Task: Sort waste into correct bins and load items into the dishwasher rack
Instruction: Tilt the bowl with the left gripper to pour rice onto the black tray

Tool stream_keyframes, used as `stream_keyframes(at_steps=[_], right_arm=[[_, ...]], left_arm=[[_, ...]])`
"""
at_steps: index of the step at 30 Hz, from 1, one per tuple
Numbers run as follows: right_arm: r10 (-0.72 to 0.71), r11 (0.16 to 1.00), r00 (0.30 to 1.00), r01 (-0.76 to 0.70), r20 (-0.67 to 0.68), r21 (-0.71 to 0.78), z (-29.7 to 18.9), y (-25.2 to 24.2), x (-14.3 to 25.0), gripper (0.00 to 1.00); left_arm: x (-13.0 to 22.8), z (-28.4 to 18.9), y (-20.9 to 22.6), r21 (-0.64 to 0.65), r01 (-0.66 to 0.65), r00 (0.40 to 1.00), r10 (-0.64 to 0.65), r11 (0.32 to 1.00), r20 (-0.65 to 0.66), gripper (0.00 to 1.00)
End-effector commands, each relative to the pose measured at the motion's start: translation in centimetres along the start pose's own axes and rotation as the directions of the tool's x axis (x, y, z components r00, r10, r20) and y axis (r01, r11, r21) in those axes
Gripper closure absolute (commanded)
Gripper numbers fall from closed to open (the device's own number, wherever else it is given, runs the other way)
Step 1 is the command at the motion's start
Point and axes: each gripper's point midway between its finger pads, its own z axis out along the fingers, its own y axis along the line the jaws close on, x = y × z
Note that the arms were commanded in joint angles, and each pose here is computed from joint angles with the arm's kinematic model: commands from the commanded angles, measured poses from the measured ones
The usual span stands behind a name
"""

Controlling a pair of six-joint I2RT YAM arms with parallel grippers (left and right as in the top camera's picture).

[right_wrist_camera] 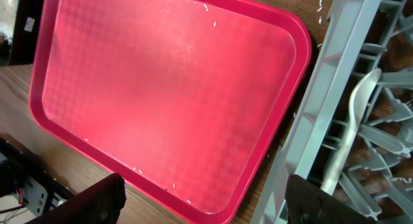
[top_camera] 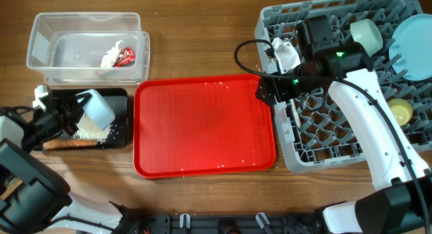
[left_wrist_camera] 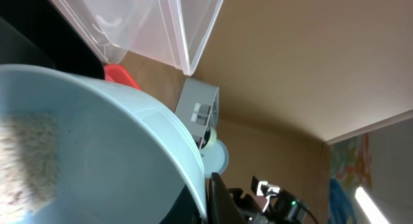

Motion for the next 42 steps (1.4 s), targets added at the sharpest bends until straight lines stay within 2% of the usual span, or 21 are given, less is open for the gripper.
stream_keyframes(at_steps=[1,6,8,9,12,24,31,33,34,37,40,42], right_arm=[[0.010,1.000,1.000,-0.010,-0.018,0.009,0.5,-0.3,0.2,0.19],[0.015,1.000,1.000,-0.015,-0.019,0.009,0.5,-0.3,0.2,0.19],[0.017,1.000,1.000,-0.017,-0.019,0.010,0.5,-0.3,0.3,0.19],[0.017,1.000,1.000,-0.017,-0.019,0.010,0.5,-0.3,0.2,0.19],[0.018,1.000,1.000,-0.017,-0.019,0.010,0.5,-0.3,0.3,0.19],[0.035,0.999,0.999,-0.035,-0.019,0.017,0.5,-0.5,0.3,0.19],[0.034,0.999,0.999,-0.034,-0.019,0.017,0.5,-0.5,0.3,0.19],[0.035,0.999,0.999,-0.034,-0.019,0.017,0.5,-0.5,0.3,0.19],[0.034,0.999,0.999,-0.034,-0.019,0.017,0.5,-0.5,0.3,0.18],[0.034,0.999,0.999,-0.033,-0.020,0.017,0.5,-0.5,0.3,0.19],[0.035,0.999,0.999,-0.034,-0.019,0.017,0.5,-0.5,0.3,0.18],[0.035,0.999,0.999,-0.035,-0.022,0.018,0.5,-0.5,0.3,0.19]], left_arm=[[-0.6,-1.6,-0.4,0.067,0.016,0.999,-0.020,0.998,0.046,0.96],[-0.7,-1.8,-0.6,0.082,0.010,0.999,-0.014,0.997,0.051,0.96],[-0.5,-2.1,-2.8,0.203,-0.100,0.994,0.087,0.974,0.070,0.96],[-0.6,-2.1,-3.0,0.208,-0.136,0.989,0.122,0.969,0.078,0.96],[-0.5,-2.0,-2.1,0.160,-0.065,0.997,0.056,0.985,0.061,0.96],[-0.5,-1.9,-1.9,0.149,-0.067,0.996,0.059,0.986,0.060,0.96],[-0.7,-1.8,-2.3,0.167,-0.145,0.988,0.135,0.975,0.070,0.96],[-0.7,-1.5,-0.9,0.089,-0.091,0.995,0.087,0.992,0.053,0.96],[-0.4,-1.5,-1.0,0.094,-0.055,0.998,0.051,0.994,0.045,0.96],[0.4,-1.1,-3.0,0.195,-0.117,0.993,0.112,0.974,0.039,0.96],[1.6,0.3,-3.0,0.157,-0.132,0.991,0.135,0.979,-0.012,0.96],[3.8,1.7,-4.1,0.133,-0.244,0.965,0.254,0.961,-0.064,0.96]])
